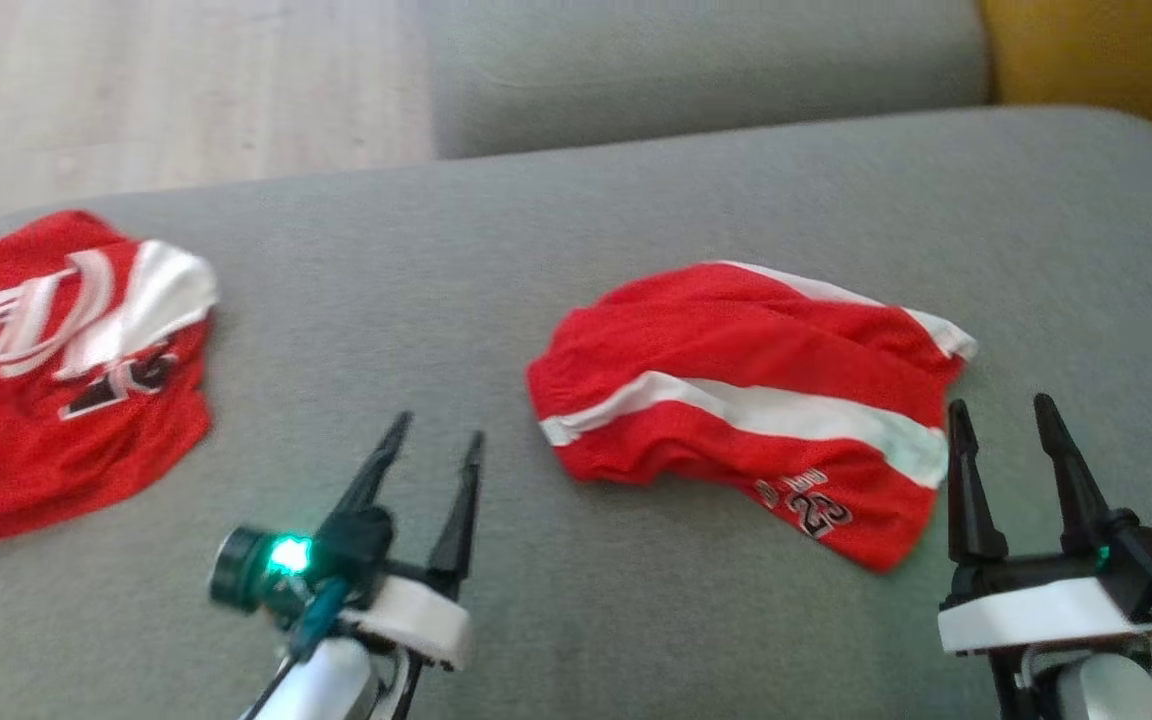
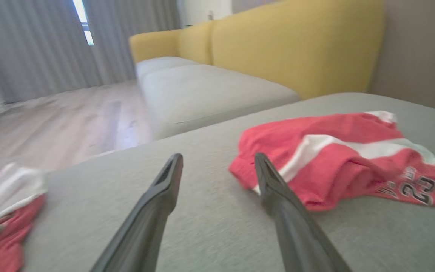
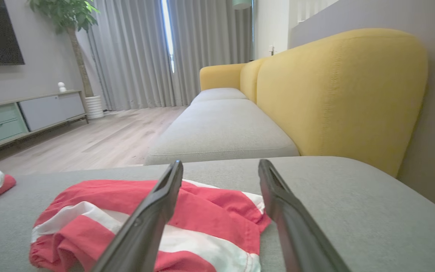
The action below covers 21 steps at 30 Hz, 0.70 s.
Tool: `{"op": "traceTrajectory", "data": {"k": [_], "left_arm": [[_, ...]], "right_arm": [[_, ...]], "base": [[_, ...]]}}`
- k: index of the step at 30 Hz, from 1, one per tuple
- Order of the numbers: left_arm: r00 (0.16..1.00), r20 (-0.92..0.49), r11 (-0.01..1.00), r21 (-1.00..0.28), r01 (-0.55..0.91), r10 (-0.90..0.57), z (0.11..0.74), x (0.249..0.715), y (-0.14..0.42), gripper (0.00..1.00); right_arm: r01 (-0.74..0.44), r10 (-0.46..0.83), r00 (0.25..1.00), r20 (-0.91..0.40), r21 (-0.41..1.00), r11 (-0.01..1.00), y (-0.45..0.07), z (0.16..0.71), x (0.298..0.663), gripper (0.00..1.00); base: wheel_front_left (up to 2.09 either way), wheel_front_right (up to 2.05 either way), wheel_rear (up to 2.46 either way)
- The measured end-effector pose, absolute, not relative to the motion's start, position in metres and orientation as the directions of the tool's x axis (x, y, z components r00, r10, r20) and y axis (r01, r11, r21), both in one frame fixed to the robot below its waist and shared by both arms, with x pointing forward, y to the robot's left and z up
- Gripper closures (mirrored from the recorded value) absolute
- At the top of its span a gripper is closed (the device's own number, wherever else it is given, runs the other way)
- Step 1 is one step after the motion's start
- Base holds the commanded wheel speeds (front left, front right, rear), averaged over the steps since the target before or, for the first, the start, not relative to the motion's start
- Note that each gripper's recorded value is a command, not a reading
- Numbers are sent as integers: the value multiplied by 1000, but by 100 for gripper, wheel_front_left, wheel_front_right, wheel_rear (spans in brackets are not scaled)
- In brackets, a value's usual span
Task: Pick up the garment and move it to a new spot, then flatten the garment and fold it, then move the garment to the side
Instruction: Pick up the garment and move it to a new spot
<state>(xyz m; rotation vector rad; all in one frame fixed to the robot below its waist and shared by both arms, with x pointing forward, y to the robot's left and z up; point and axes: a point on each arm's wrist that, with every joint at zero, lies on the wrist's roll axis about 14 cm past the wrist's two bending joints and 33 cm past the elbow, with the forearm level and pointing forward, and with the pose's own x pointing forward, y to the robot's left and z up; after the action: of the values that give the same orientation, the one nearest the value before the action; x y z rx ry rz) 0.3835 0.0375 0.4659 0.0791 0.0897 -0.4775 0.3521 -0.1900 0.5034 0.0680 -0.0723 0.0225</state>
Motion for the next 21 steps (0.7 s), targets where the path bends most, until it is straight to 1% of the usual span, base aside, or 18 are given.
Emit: {"op": "traceTrajectory", "data": {"k": [2,5,9,10,13,15,17,21], "left_arm": [[933,-67,935,10,355,-354,476,379,61,0],[980,-30,979,-55,196,-198,486,366,96,0],[999,3,992,-118,51,-51,492,335,126,0],[1000,18,988,-153,12,-9,495,319,135,0],[999,32,987,-158,-1,6,495,299,142,0],[999,39,993,-116,-9,13,493,286,147,0],[999,44,995,-100,-23,28,493,283,151,0],[998,61,998,-68,1,3,496,283,148,0]], "right_arm": [[-47,42,996,79,68,997,-183,505,354,0],[-72,65,994,88,68,995,-176,508,354,0],[-82,76,994,82,69,994,-173,505,343,0],[-80,75,994,73,74,994,-173,502,335,0],[-71,67,996,60,75,995,-177,497,324,0],[-67,63,997,51,73,995,-178,493,315,0],[-75,71,996,56,74,994,-176,494,313,0],[-98,94,994,58,75,992,-167,495,313,0]], "base": [[0,0,0],[0,0,0],[0,0,0],[0,0,0],[0,0,0],[0,0,0],[0,0,0],[0,0,0]]}}
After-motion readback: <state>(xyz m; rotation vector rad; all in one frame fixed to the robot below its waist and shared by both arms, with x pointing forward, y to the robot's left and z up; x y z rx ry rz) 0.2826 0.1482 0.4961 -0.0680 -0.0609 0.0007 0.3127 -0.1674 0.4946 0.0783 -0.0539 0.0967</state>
